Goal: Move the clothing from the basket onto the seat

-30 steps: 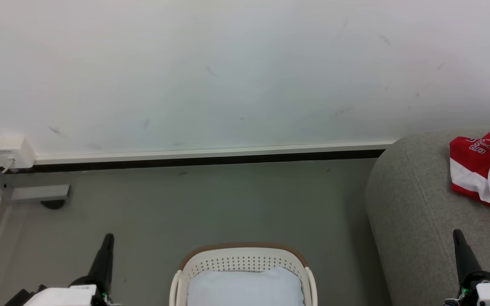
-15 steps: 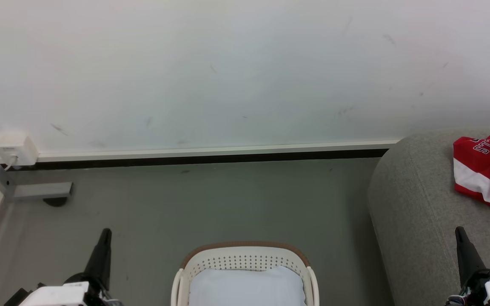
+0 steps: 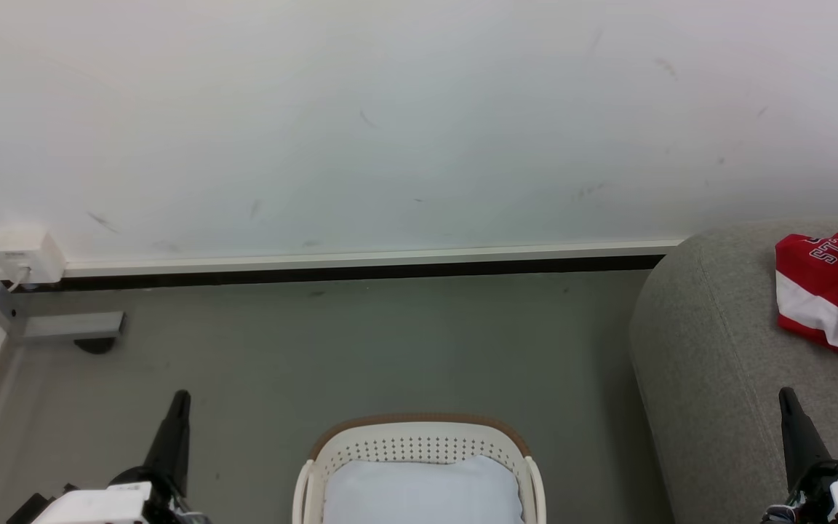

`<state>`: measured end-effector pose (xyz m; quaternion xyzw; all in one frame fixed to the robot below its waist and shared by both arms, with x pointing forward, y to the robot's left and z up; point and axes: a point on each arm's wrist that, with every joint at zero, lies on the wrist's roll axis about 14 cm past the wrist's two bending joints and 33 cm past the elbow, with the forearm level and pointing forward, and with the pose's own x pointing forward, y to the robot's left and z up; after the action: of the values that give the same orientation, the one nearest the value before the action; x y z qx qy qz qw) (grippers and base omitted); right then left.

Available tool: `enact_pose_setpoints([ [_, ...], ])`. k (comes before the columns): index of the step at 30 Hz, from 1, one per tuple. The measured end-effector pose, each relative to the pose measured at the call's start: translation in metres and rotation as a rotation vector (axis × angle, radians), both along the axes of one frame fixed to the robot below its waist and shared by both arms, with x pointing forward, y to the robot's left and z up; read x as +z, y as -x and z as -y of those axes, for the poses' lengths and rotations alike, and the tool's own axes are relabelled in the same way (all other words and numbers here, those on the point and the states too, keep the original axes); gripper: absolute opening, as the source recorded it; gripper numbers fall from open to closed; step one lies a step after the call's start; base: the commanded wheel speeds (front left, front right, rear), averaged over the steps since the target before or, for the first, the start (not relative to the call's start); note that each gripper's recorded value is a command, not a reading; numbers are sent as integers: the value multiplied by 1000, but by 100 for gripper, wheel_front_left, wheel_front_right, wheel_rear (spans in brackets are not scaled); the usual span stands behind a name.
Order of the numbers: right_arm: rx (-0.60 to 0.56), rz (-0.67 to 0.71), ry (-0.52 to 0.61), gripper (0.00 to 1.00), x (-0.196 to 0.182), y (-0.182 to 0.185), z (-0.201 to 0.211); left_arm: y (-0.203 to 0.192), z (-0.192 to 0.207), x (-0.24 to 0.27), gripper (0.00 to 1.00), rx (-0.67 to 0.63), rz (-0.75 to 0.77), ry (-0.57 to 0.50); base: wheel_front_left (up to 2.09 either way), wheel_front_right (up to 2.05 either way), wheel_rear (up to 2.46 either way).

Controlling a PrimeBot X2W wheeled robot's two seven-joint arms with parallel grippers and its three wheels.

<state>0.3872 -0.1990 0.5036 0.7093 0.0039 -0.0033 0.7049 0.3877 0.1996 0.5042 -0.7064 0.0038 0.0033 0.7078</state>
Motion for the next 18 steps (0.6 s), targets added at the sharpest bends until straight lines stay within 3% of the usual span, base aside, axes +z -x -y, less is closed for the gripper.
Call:
enact_pose_setpoints([
  [18,0,0,0,0,0,0,0,0,0,0,0,0,0,0,0,0,0],
])
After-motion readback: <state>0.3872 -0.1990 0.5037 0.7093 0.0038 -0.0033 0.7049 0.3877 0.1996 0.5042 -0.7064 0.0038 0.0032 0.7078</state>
